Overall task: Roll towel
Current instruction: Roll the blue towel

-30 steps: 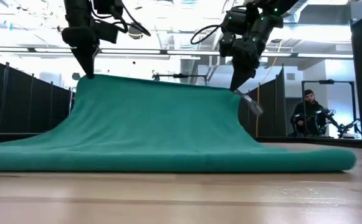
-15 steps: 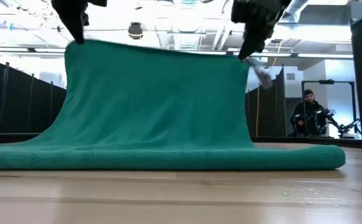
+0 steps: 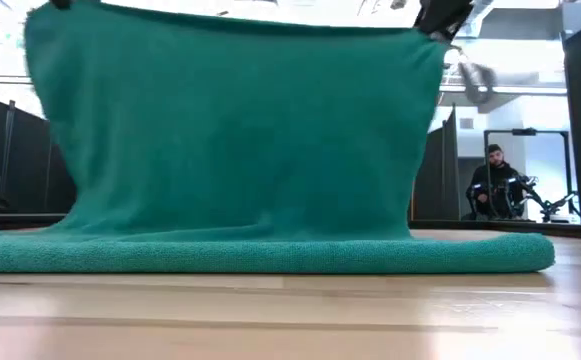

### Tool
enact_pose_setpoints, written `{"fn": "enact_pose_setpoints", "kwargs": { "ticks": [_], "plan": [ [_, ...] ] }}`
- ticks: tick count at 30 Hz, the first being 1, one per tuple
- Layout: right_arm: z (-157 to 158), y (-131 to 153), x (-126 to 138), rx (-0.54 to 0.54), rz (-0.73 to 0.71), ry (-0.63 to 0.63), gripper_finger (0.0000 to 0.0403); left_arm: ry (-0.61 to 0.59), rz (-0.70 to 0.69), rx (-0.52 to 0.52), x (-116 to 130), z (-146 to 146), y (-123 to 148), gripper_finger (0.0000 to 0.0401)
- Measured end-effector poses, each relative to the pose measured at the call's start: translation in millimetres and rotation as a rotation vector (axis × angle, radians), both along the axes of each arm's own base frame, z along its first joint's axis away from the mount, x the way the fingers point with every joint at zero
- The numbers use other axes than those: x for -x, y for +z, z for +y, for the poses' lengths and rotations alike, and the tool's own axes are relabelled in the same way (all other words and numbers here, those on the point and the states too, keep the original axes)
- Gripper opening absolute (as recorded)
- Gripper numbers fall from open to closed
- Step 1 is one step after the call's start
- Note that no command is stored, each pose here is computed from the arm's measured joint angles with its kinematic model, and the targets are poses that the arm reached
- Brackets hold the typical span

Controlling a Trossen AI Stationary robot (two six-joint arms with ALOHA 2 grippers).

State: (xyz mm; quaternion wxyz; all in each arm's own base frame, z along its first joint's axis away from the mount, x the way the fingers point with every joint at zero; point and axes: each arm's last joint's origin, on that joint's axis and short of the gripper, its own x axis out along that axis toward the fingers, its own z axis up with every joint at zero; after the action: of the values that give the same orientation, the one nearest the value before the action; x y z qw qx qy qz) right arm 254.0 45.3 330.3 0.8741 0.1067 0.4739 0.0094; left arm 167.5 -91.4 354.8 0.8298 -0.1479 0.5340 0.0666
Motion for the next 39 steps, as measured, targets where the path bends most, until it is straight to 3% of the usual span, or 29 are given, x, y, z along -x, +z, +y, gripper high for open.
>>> {"fn": "enact_pose_setpoints", "kwargs": {
  "ticks": [4,9,14,17,25,29,39],
  "plan": [
    [28,-2,2,-0.008,-0.008,-0.038,0.0,-0.015,-0.043,0.031,5,-28,-2,0.0],
    [62,-7,0,-0.037,-0.039,-0.065,0.0,-0.057,0.007,-0.004,9,-65,-18,0.0],
    [97,-28,-6,-0.067,0.014,-0.054,0.0,-0.114,0.057,-0.073,8,-101,-43,0.0],
    [119,-43,-9,-0.08,0.049,-0.046,0.0,-0.13,0.051,-0.06,10,-125,-55,0.0],
    [176,-62,-2,-0.213,0.021,-0.05,0.0,-0.155,-0.089,0.12,13,-183,-73,0.0],
    [193,-57,11,-0.27,-0.009,-0.091,0.0,-0.151,-0.111,0.173,15,-196,-77,0.0],
    [222,-16,28,-0.371,-0.095,-0.03,0.0,-0.223,-0.32,0.525,4,-225,-13,0.0]
  ]
}}
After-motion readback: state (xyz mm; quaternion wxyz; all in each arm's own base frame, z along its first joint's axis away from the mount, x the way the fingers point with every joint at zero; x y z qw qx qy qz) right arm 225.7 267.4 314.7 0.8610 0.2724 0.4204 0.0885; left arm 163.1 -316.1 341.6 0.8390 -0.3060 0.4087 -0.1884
